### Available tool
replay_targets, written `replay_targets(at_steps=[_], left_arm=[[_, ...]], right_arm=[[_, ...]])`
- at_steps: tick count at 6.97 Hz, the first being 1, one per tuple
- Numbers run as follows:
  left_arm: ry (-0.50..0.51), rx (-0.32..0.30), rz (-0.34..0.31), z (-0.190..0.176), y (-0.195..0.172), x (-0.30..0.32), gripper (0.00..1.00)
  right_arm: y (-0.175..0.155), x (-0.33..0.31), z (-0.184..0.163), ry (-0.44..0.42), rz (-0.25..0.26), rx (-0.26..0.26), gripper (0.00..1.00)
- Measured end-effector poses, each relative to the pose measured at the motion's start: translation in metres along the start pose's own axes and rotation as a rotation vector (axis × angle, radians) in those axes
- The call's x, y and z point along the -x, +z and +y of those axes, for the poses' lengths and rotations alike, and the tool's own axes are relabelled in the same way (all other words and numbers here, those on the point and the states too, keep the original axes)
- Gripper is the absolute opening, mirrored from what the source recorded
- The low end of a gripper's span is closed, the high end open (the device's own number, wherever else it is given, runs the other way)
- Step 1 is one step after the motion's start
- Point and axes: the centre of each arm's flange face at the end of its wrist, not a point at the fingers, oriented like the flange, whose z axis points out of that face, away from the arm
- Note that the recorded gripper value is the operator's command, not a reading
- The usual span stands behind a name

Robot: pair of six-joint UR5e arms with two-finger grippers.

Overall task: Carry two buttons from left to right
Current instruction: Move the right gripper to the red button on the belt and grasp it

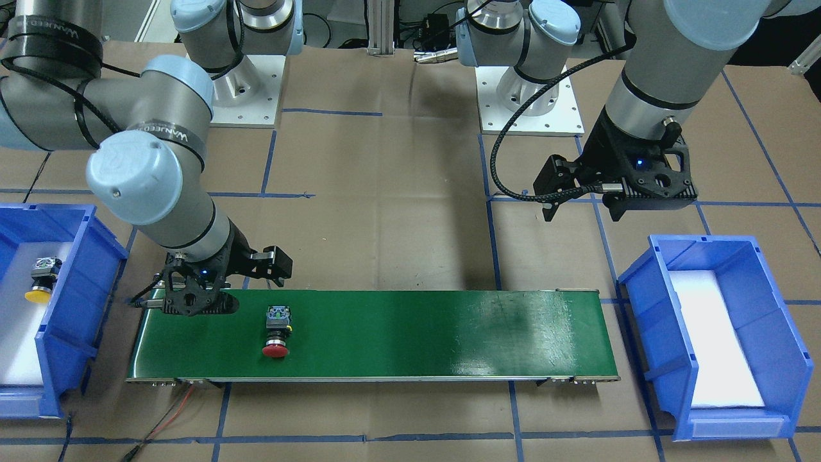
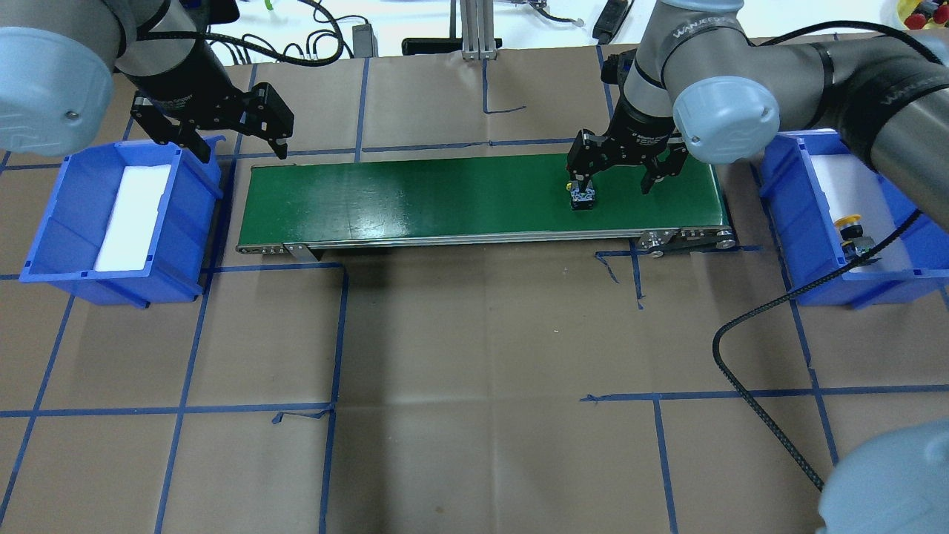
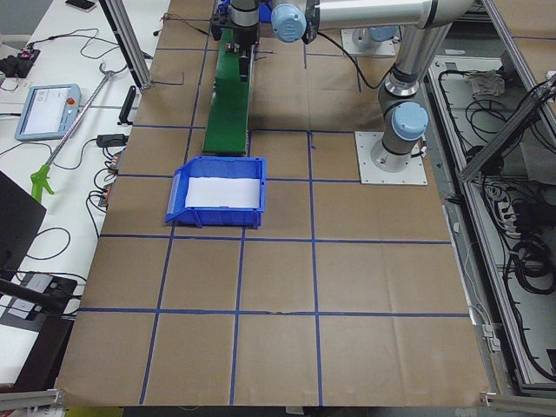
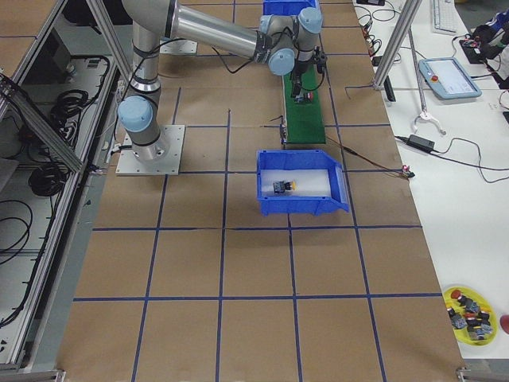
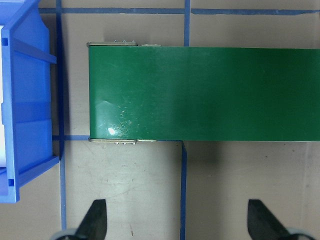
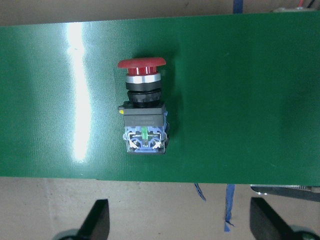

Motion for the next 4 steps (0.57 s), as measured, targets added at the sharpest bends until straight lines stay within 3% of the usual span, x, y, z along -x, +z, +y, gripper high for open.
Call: replay_targets(at_steps=[4], left_arm=[[0.0,-0.001,0.001,0.0,0.0,0.0,1.0]], right_arm=[[0.032,-0.001,-0.041,0.002,0.001,0.009,0.93]])
